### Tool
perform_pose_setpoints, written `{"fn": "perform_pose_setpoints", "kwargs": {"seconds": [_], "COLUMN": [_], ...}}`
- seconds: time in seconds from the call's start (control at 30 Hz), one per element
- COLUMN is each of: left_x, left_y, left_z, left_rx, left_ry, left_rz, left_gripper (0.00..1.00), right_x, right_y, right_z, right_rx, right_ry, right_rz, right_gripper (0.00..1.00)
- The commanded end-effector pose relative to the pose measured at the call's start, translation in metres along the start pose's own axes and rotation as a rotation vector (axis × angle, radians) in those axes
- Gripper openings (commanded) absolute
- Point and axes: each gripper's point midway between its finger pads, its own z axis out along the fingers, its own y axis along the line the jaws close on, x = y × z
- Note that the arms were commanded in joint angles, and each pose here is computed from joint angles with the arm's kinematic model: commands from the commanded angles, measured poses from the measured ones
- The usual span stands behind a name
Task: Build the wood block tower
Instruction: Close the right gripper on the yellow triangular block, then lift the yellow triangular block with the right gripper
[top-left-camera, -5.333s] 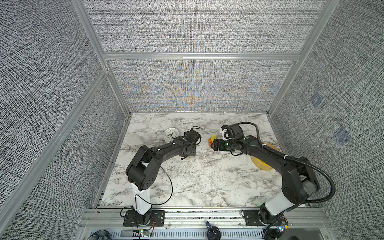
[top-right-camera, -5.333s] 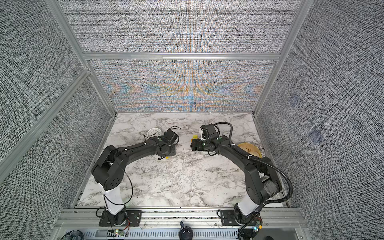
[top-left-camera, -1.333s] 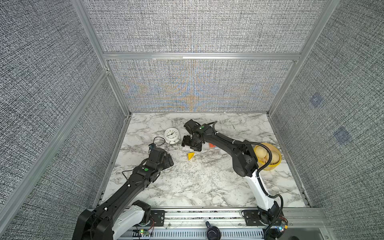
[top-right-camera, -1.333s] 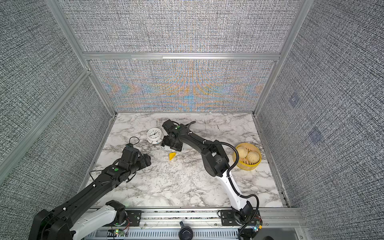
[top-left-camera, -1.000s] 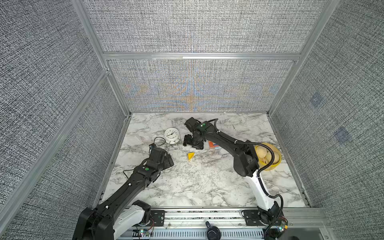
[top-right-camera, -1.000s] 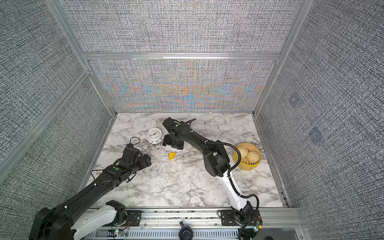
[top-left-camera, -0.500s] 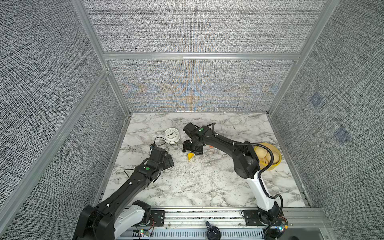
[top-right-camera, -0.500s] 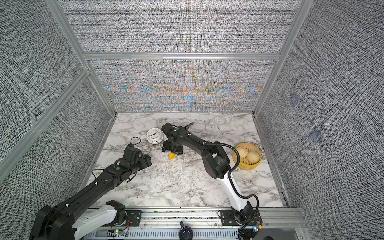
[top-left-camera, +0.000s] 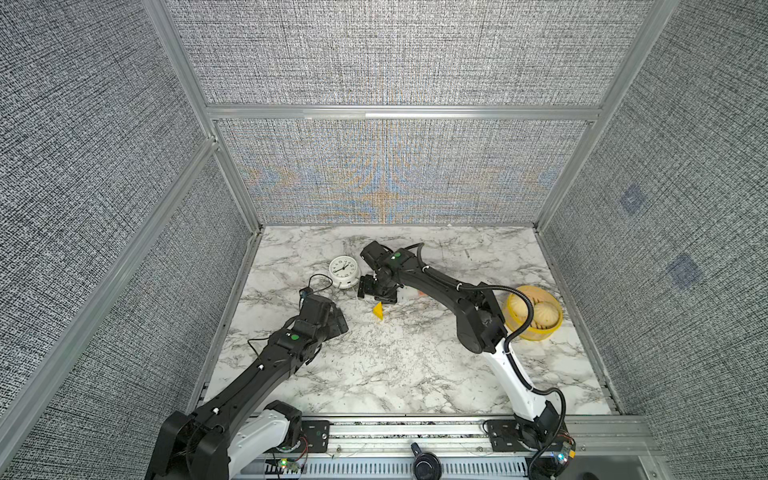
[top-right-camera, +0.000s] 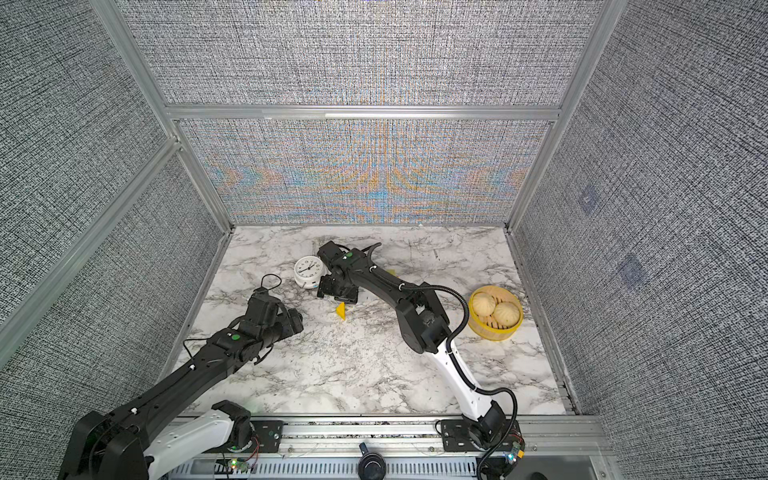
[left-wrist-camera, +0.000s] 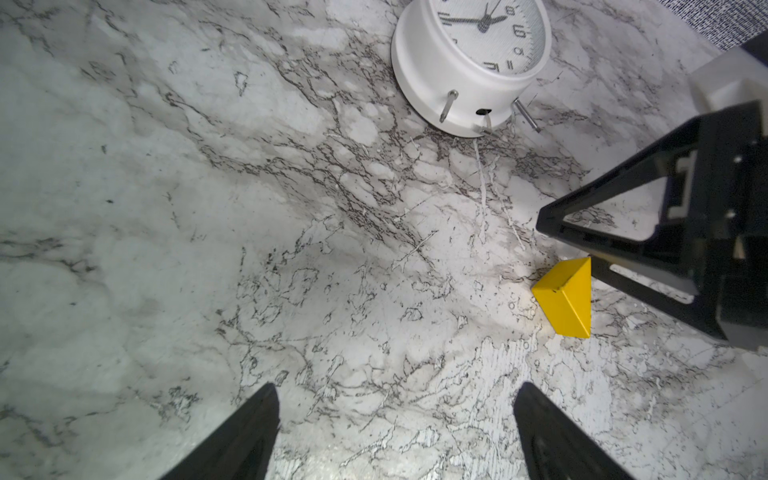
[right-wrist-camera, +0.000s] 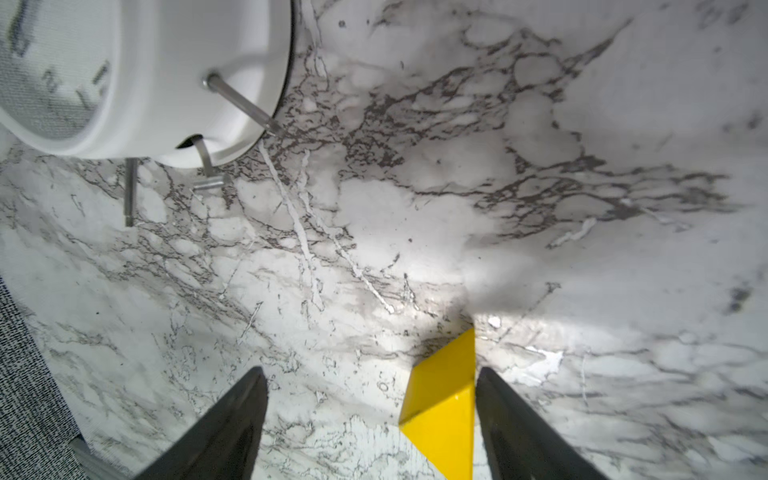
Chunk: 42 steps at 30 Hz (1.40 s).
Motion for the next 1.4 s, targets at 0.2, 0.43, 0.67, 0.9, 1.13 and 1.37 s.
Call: {"fn": "perform_pose_setpoints", "kwargs": {"seconds": [0.2,0.43,0.67,0.9,1.13,1.37], "left_x": [-0.003,-0.004,-0.002,-0.002,-0.002,-0.003], "left_y": [-0.001,-0.001,0.000,0.000,0.000,-0.001], "left_z": [0.000,0.001,0.003,0.002,0.000,-0.001], "left_rx": [0.006,0.003,-0.003,-0.001,0.004,0.008], "left_ry": [-0.016,-0.019,-0.013,-0.013,-0.016,-0.020], "left_rz": [0.009,0.010,0.010,0.008,0.008,0.007], "left_gripper": [0.89,0.90,0.90,0.90,0.90,0.90], "right_x": [0.019,0.033,0.033,0.033,0.032,0.026], "right_y": [-0.029,-0.035,-0.036,-0.031,-0.029,-0.027], "right_z": [-0.015,-0.017,-0.013,-0.006,0.001,0.003], "right_rx": [0.150,0.229,0.246,0.232,0.241,0.246], "right_ry": [0.071,0.086,0.076,0.068,0.068,0.049], "right_rz": [-0.155,-0.246,-0.229,-0.198,-0.195,-0.197], "right_gripper": [0.72,0.72,0.70,0.64,0.63,0.61]}}
